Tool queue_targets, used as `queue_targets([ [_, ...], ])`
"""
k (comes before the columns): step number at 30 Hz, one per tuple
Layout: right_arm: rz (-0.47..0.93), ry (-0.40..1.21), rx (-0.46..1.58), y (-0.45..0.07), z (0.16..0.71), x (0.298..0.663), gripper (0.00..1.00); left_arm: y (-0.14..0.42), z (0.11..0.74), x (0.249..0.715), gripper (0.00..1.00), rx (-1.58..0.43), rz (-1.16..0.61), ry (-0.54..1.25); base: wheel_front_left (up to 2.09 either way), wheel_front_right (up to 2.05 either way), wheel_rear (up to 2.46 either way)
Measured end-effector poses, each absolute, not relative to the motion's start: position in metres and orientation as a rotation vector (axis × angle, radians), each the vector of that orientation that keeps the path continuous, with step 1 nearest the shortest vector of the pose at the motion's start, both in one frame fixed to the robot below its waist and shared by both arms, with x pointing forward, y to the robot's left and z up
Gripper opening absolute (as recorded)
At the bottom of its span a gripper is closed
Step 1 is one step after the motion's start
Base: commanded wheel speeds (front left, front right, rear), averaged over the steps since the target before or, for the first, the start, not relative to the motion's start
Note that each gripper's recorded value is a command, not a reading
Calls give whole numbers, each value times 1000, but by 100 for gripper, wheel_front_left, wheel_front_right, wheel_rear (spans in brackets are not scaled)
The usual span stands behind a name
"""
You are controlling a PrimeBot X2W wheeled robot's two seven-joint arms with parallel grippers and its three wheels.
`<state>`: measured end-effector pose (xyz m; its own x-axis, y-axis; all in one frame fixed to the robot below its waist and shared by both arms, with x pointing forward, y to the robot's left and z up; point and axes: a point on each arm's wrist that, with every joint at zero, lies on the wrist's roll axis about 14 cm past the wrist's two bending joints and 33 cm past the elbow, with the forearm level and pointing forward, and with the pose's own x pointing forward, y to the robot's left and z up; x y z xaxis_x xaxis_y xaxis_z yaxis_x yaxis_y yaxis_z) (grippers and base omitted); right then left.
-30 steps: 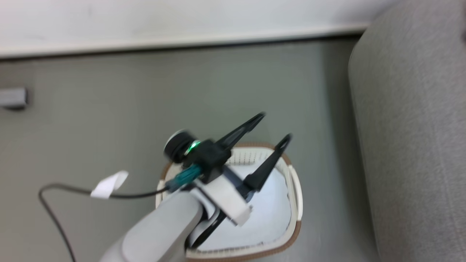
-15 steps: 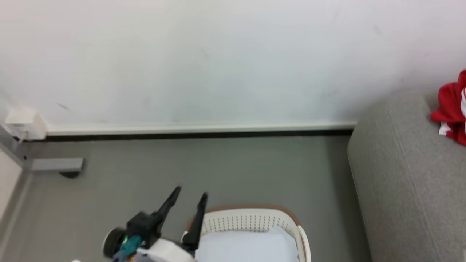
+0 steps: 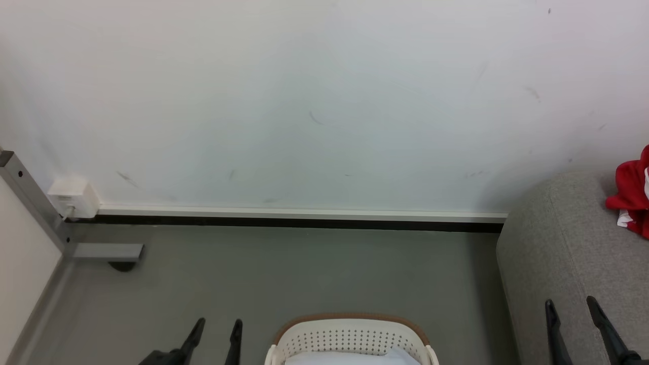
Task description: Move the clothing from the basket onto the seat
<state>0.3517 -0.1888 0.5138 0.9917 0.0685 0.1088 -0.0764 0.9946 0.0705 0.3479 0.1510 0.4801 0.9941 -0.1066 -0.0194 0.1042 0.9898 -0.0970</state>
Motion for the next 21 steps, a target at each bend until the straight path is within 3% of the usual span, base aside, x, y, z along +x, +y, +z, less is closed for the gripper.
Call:
queue_targets([
  [21,63,2,81,-180,478,341,100,164,468,333,100,-114,-66,40,0,0,0],
])
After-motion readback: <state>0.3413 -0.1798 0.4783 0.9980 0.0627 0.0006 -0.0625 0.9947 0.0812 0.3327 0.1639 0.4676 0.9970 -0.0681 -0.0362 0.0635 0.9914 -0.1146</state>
